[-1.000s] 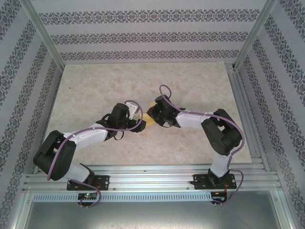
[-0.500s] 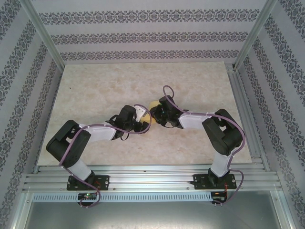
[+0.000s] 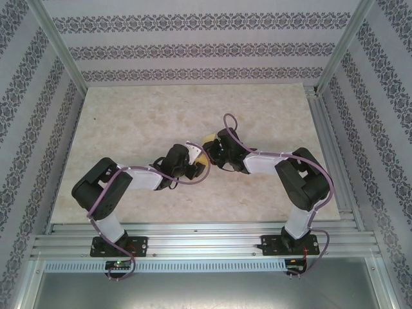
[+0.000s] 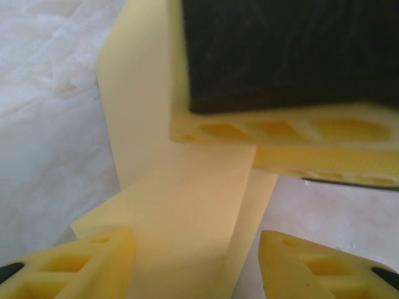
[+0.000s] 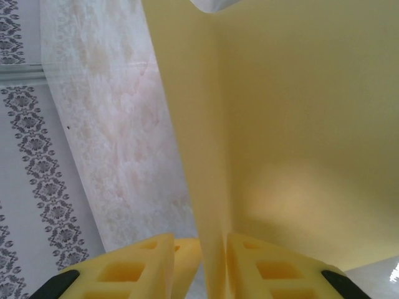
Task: Fold a paper plane with a square sheet of paper (pick it up from the middle)
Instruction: Fourth fold the wing at the center of the table.
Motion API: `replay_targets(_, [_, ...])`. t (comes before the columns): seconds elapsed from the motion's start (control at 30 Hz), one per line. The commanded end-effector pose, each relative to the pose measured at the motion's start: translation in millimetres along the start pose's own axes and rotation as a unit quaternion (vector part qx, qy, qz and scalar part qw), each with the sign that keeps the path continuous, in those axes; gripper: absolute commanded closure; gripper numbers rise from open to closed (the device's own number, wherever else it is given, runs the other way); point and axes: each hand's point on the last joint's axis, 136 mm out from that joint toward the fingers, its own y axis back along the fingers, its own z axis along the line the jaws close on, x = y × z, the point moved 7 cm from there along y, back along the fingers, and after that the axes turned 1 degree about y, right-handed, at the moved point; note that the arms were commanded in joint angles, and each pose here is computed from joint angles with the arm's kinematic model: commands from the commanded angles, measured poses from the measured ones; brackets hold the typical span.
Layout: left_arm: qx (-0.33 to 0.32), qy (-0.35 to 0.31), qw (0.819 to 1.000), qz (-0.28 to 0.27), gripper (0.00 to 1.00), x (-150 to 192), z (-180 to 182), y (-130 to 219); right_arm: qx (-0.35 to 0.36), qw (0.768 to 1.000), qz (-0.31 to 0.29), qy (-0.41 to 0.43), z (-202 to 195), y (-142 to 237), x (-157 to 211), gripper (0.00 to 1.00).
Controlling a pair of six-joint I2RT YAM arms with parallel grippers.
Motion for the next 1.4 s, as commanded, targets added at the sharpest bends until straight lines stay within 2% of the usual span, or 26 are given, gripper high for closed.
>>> replay_targets(0.0, [-0.008,-0.015,0.999,-0.033,0.48,-6.4,-3.3,-2.8,-0.019,1.000,-0.008,-0.007,5.0,8.9,-3.7,0.72])
replay_targets(0.13, [-0.005,-0.015,0.999,-0.029,0.57,-2.6,-3.9,-5.0,-0.012,1.000,-0.016,-0.008,0.8,13.2,-6.3,0.71])
replay_targets(0.23, [-0.004,-0.016,1.000,-0.024,0.59,1.2,-4.3,-6.5,-0.011,1.000,-0.022,-0.008,-0.4,16.3,-8.4,0.71])
replay_targets(0.63, [-0.020,-0.035,0.999,-0.011,0.56,11.6,-2.1,-9.5,-0.012,1.000,-0.028,-0.008,-2.1,20.3,-10.5,0.71])
replay_targets(0.83, [-0.018,-0.029,0.999,-0.011,0.68,12.5,-2.6,-10.0,-0.002,0.999,-0.040,0.002,-4.7,27.7,-13.2,0.71])
replay_targets(1.07, [0.024,-0.003,1.000,-0.006,0.77,14.1,-11.1,-8.9,-0.001,0.997,-0.065,0.045,-10.0,45.4,-21.2,0.68])
replay_targets(1.37, [0.071,0.081,0.994,0.028,0.83,21.6,-20.6,-8.6,0.007,0.992,-0.046,0.120,-25.7,46.2,-19.3,0.69])
